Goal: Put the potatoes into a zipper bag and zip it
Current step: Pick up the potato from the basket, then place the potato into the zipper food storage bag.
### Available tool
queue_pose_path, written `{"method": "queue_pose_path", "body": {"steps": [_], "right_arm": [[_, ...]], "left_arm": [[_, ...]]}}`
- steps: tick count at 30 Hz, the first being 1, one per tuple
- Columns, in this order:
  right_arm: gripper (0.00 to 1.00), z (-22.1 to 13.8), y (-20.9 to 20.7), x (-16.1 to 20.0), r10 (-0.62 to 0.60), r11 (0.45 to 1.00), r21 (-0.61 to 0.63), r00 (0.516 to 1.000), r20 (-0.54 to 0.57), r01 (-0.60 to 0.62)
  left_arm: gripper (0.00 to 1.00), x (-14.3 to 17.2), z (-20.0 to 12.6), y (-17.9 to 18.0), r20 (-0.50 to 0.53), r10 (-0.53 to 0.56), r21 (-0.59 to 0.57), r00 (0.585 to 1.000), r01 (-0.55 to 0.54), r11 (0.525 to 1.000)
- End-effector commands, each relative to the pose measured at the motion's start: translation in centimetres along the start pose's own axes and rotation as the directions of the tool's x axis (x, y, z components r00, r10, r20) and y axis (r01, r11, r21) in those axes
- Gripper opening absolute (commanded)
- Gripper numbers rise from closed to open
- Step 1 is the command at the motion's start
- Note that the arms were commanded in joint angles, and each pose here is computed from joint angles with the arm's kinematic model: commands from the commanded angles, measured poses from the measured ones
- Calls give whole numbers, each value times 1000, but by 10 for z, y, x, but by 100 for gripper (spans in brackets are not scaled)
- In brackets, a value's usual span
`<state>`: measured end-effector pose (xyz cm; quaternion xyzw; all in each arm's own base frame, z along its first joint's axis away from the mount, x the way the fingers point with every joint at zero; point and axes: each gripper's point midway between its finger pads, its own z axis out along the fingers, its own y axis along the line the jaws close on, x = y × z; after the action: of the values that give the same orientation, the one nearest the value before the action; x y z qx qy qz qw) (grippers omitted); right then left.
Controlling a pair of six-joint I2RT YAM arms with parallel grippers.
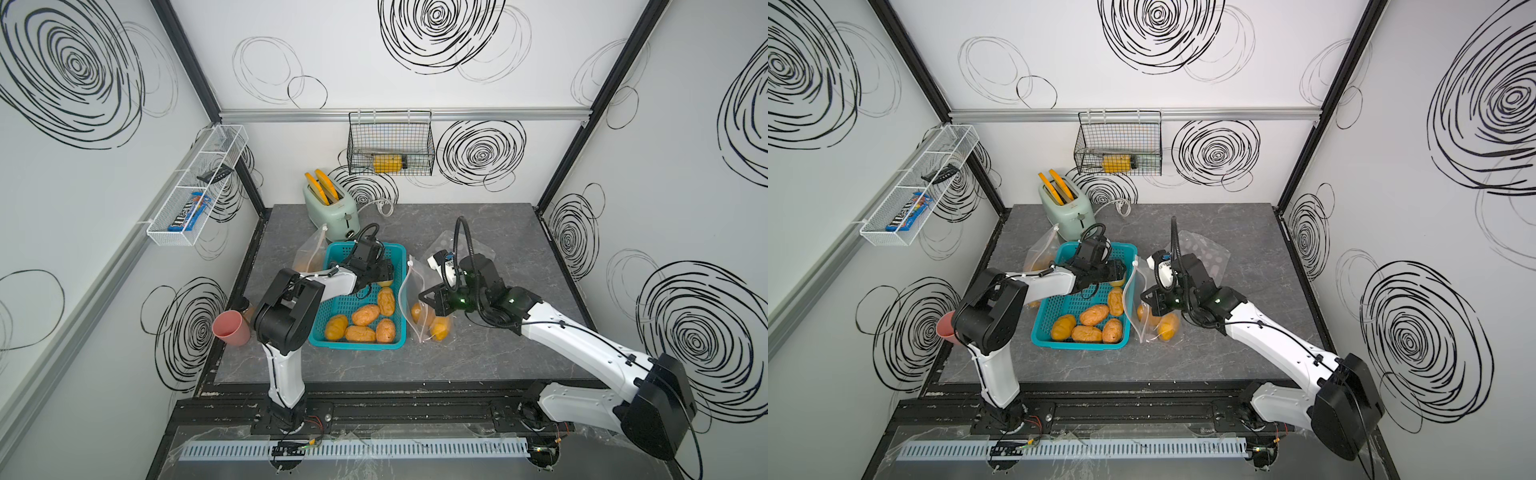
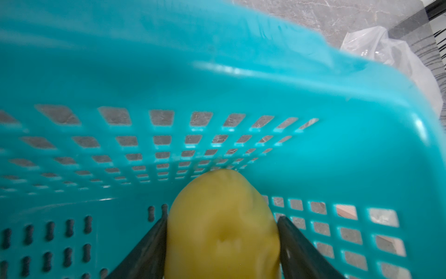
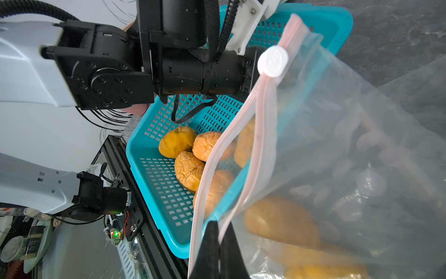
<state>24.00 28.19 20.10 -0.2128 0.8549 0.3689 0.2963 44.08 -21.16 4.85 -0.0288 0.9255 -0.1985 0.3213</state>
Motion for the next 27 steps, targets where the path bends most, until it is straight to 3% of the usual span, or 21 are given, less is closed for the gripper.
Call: {"method": "queue_pose_path", "body": {"steps": [1, 11, 16, 19, 24, 27], "right_arm": [[0, -1, -4, 3, -5, 1000, 12, 1000, 1, 5], [0, 3, -9, 8, -3, 1000, 20, 1000, -3, 3], [0, 4, -9, 7, -3, 1000, 17, 1000, 0, 3], [0, 5, -9, 6, -1, 1000, 12, 1000, -1, 1], [0, 7, -9, 7, 0, 1000, 9, 1000, -8, 0], [0, 7, -8, 7, -5, 1000, 8, 1000, -10, 5]], "left_arm": [[59, -3, -17, -3, 20, -14, 15, 1000, 14, 1000], [56, -13, -87, -16, 132, -59, 92, 989, 47, 995], [56, -13, -128, -42, 165, -70, 226, 984, 32, 974], [56, -1, -152, -68, 155, -54, 338, 986, -2, 941], [56, 20, -201, -113, 155, -50, 557, 987, -46, 829], [57, 31, -221, -137, 158, -20, 613, 987, -82, 786]]}}
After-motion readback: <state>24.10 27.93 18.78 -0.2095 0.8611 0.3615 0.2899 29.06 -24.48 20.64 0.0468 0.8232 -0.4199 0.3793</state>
